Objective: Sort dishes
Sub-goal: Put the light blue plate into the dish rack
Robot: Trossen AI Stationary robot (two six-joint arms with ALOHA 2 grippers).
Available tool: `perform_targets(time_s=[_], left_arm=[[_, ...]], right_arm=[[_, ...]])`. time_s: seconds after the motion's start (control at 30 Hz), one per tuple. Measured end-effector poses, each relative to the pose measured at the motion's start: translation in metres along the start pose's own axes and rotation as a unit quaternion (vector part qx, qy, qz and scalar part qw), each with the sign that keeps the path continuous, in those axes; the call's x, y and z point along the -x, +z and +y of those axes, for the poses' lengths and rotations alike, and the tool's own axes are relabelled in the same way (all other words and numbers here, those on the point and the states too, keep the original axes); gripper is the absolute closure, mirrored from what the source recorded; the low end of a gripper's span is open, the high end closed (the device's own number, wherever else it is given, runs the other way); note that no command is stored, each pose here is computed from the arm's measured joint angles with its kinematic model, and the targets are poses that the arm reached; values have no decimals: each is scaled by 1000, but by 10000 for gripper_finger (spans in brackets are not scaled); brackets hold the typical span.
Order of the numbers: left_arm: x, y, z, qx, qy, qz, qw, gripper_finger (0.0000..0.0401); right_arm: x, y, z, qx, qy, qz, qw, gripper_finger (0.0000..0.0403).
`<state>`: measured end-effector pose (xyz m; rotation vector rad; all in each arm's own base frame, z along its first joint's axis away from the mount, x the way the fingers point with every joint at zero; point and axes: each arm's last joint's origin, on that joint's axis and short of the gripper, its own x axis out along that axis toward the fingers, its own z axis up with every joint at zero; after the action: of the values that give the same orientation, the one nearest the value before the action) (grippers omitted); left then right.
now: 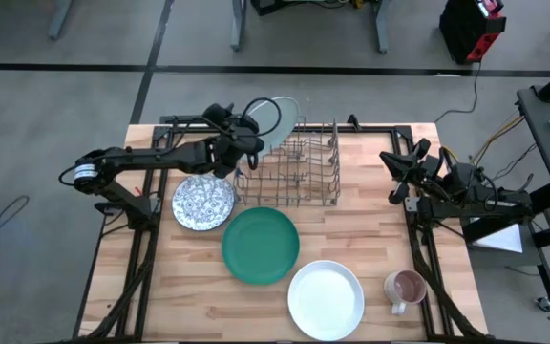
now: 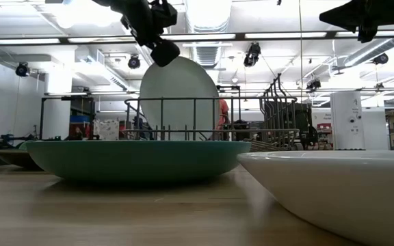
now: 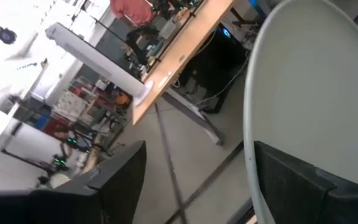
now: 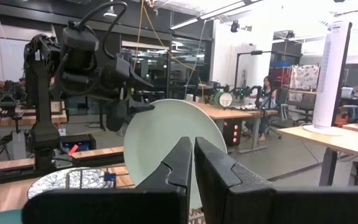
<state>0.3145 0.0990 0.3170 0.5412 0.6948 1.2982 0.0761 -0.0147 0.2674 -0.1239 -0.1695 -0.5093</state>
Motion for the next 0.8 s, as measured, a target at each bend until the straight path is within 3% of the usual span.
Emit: perform_targets(time_s=[0.1, 0.4, 0.8], left_arm=[[0, -1, 0, 26, -1, 2, 1000, 126], [3, -8, -6, 33, -37, 13, 999, 126], [5, -23, -8, 37, -27, 51, 998, 126]], right_arm=[[0, 0, 0, 0, 0, 0, 1000, 391], [0, 0, 0, -1, 0, 0, 1000, 391], [0, 0, 0, -1, 0, 0, 1000, 391]])
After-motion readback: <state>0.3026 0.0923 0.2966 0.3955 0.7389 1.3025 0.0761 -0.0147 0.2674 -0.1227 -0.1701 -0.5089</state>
